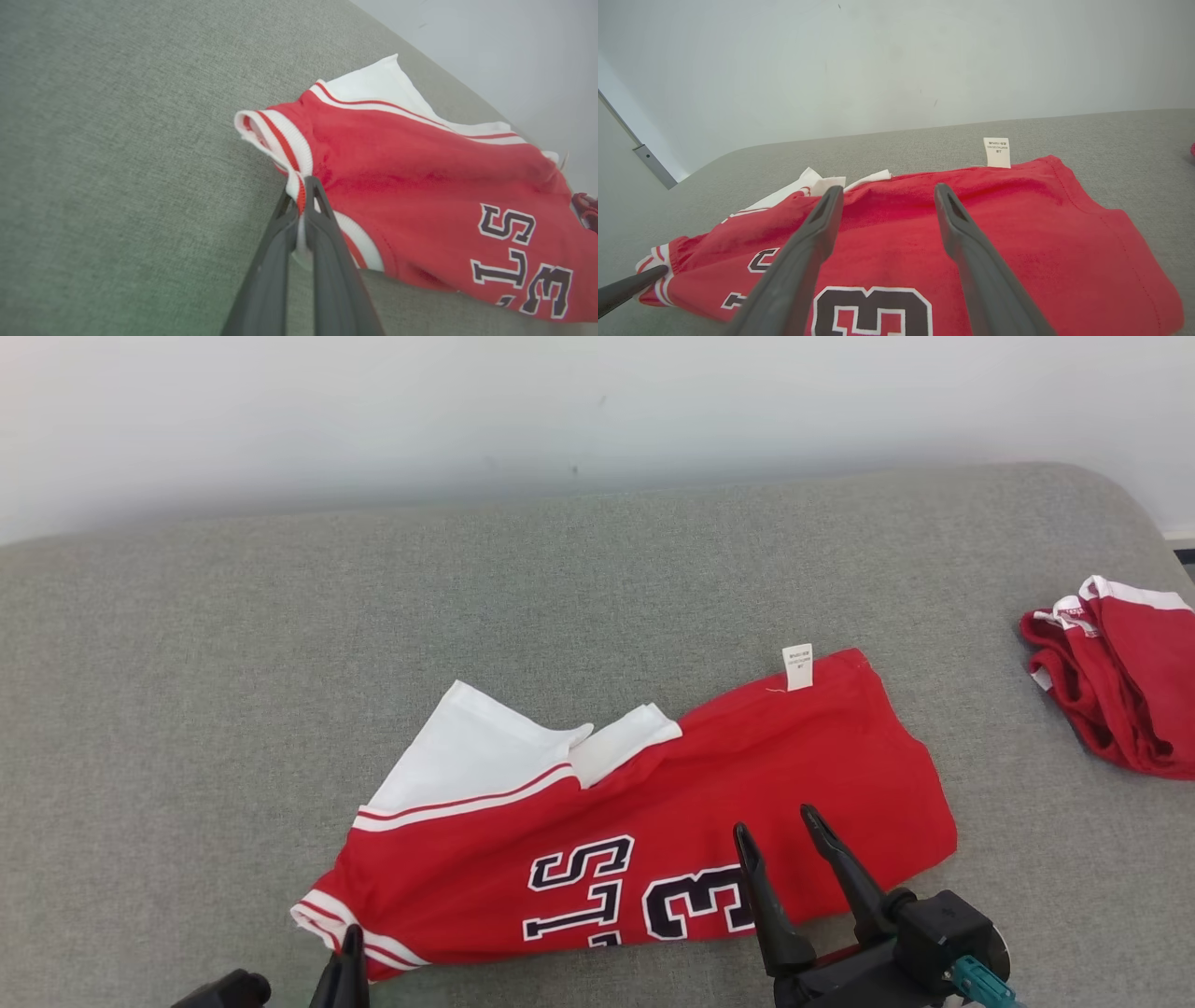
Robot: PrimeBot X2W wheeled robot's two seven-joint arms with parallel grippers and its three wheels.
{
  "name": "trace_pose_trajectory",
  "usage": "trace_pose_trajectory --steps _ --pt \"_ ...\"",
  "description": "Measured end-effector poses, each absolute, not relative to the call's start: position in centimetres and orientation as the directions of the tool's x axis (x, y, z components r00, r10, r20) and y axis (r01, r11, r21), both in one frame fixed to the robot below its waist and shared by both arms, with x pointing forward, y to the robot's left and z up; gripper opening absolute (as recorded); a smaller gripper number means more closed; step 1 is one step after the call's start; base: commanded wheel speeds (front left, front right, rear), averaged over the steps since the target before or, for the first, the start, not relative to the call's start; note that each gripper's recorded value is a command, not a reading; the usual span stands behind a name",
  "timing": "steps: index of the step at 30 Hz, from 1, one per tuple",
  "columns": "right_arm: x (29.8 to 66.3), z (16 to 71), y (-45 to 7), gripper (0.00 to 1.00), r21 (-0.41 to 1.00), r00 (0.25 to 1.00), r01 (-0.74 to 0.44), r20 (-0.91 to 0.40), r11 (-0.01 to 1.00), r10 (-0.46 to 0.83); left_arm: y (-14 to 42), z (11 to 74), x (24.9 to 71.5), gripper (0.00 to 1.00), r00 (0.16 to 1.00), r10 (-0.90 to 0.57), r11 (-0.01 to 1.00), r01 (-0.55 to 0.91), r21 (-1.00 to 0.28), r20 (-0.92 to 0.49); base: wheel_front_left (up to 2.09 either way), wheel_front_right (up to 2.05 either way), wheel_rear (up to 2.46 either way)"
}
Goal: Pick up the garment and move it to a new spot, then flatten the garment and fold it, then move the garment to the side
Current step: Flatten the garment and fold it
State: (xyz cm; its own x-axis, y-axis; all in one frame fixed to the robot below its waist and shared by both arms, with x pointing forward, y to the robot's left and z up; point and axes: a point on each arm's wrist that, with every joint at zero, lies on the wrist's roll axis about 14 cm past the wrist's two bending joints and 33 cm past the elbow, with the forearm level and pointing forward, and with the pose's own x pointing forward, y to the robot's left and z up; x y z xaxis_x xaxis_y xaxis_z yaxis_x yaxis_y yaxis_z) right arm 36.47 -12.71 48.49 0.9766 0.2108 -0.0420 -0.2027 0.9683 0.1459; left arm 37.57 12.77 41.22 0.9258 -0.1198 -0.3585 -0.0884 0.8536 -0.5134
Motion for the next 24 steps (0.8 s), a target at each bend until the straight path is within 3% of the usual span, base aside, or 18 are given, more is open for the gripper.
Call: trace_pose_trajectory --steps 1,14,19,24 --pt "36.5 48.5 -12.8 1.00 0.146 0.977 -0.201 -0.041 0.969 0.209 12.9 41.1 37.4 0.98 0.924 -0.111 0.854 -0.099 -0.510 -0.366 0.00 0.00 0.00" --pt "35.9 49.3 -13.7 1.00 0.142 0.984 -0.176 -0.015 0.974 0.180 18.1 40.9 36.0 1.00 0.907 0.101 0.901 -0.258 -0.349 -0.410 0.00 0.00 0.00" --pt "35.2 50.1 -15.0 1.00 0.136 0.990 -0.142 0.011 0.980 0.142 18.6 46.0 37.6 1.00 0.969 0.099 0.930 -0.170 -0.327 -0.225 0.00 0.00 0.00" --pt "34.3 50.7 -16.1 1.00 0.129 0.994 -0.112 0.031 0.985 0.109 17.0 53.0 38.6 1.00 0.998 0.029 0.958 -0.011 -0.286 0.060 0.00 0.00 0.00"
